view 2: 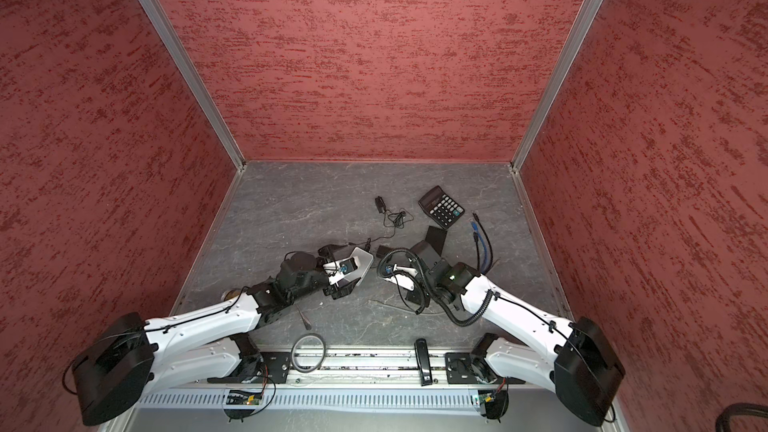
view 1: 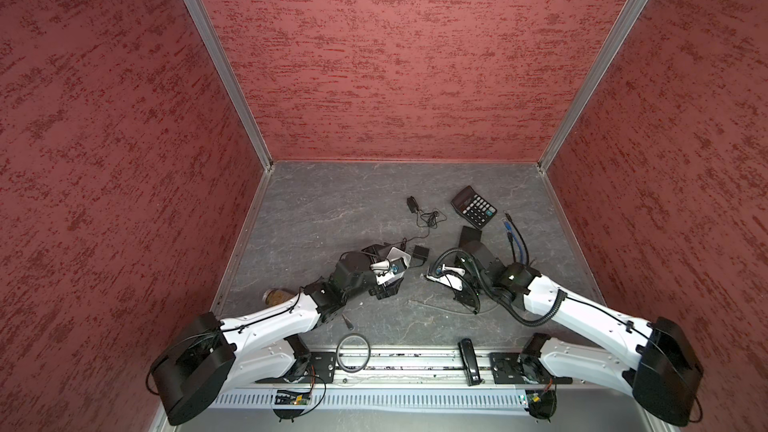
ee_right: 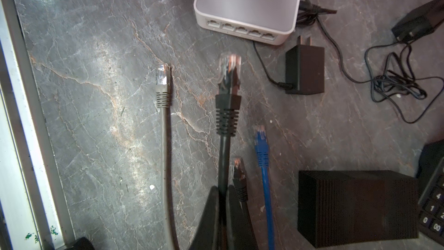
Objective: Insert the plug into the switch port
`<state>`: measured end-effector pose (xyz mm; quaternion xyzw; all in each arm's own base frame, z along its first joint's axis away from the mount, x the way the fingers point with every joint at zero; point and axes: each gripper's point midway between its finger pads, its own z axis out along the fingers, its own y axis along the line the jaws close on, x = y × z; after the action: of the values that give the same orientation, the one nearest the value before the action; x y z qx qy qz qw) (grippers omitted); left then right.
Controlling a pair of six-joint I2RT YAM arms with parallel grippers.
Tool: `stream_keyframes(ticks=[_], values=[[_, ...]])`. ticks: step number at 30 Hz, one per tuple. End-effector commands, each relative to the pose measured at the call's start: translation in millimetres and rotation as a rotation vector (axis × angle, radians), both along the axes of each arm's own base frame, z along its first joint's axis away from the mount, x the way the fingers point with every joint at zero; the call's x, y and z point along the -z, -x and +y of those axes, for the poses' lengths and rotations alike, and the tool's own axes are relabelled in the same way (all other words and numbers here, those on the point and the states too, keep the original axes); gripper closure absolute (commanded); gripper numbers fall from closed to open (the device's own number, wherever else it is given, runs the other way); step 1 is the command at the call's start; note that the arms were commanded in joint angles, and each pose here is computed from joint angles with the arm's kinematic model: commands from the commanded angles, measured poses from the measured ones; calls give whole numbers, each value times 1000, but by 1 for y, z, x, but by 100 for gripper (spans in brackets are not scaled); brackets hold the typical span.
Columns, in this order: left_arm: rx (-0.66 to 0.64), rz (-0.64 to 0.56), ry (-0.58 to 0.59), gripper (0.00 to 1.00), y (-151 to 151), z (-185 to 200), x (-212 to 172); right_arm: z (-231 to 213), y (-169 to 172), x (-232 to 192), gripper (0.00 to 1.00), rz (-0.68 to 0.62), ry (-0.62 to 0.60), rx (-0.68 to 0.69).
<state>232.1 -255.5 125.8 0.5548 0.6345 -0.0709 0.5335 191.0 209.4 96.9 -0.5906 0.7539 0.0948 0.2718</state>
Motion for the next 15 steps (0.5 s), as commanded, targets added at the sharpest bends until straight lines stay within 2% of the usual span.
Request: stream_keyframes(ticks=[1, 2, 9, 15], values=[[158, -159, 37, 3, 13, -22, -21, 11, -6, -22, 100, -19, -77, -16], [172, -193, 57, 3, 13, -27, -28, 12, -6, -23, 100, -17, -82, -17], [261, -292, -15, 10, 17, -54, -22, 14, -8, -27, 100, 3, -113, 6], [309, -284, -42, 27, 14, -69, -18, 15, -7, -29, 100, 12, -124, 6]])
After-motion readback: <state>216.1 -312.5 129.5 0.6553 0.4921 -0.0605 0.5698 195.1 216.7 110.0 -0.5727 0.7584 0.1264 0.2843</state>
